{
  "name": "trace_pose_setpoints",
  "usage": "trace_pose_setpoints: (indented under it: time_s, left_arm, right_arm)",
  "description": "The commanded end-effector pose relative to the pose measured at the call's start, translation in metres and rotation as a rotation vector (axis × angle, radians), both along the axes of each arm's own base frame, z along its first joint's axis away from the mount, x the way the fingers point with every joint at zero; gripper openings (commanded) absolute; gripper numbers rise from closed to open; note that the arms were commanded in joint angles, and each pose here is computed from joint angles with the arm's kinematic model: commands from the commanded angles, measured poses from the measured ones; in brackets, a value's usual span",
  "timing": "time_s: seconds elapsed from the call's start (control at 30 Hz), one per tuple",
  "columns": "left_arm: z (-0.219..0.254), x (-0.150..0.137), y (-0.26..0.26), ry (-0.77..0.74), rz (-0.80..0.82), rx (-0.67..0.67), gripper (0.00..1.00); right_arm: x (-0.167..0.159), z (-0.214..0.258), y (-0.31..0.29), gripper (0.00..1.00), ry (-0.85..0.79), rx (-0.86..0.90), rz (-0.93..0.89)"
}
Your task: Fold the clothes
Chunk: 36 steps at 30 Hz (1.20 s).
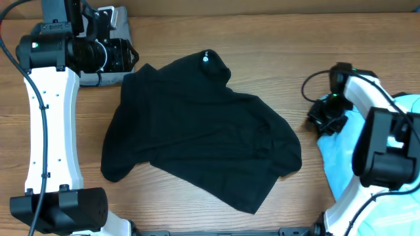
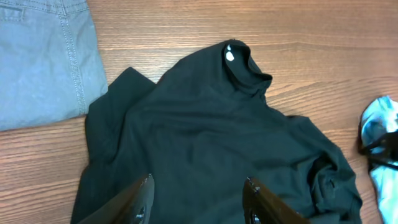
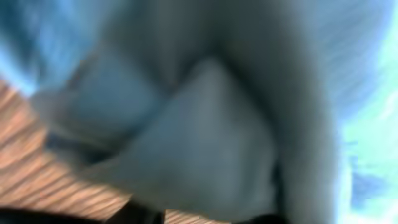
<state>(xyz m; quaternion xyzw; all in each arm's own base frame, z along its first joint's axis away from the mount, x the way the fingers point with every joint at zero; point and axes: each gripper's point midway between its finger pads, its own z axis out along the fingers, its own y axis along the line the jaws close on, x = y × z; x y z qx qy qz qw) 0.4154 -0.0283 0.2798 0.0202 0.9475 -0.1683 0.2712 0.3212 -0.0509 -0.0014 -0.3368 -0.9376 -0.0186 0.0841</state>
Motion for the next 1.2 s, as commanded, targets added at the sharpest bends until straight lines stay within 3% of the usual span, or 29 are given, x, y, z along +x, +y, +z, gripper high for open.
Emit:
trace_pose_setpoints:
  time_s: [0.0, 0.1, 0.27, 0.43, 0.6, 0.83, 1.0, 1.1, 1.17]
  left_arm:
    - [0.007, 0.000, 0.002, -0.032, -0.026, 0.021, 0.52]
    - [0.007, 0.000, 0.002, -0.031, -0.026, 0.021, 0.52]
    - [0.007, 0.000, 0.002, -0.031, -0.026, 0.021, 0.52]
    - [0.007, 0.000, 0.002, -0.030, -0.026, 0.021, 0.53]
    - [0.007, 0.000, 0.002, -0.027, -0.026, 0.021, 0.55]
    - [0.007, 0.000, 0.002, -0.028, -0.026, 0.021, 0.58]
    - [0.007, 0.000, 0.002, -0.028, -0.026, 0.020, 0.61]
    - [0.007, 0.000, 0.002, -0.028, -0.026, 0.020, 0.62]
    - [0.007, 0.000, 0.002, -0.028, -0.026, 0.021, 0.63]
  right_arm:
    - [-0.022, -0.021, -0.060, 0.31, 0.042, -0.114, -0.188]
    - [-0.026, -0.021, -0.091, 0.25, 0.003, -0.066, -0.332]
    - [-0.018, -0.007, -0.115, 0.29, -0.119, 0.093, -0.399]
    - [0.029, 0.053, -0.090, 0.47, -0.437, 0.318, -0.176]
    - [0.045, 0.115, -0.044, 0.60, -0.587, 0.334, 0.036]
    - [0.031, 0.121, 0.049, 0.63, -0.462, 0.381, 0.255]
    - [0.003, 0.089, 0.085, 0.63, -0.272, 0.242, 0.345]
    - [-0.008, 0.073, 0.101, 0.58, -0.223, 0.203, 0.379]
    - [-0.015, 0.062, 0.111, 0.49, -0.207, 0.199, 0.381]
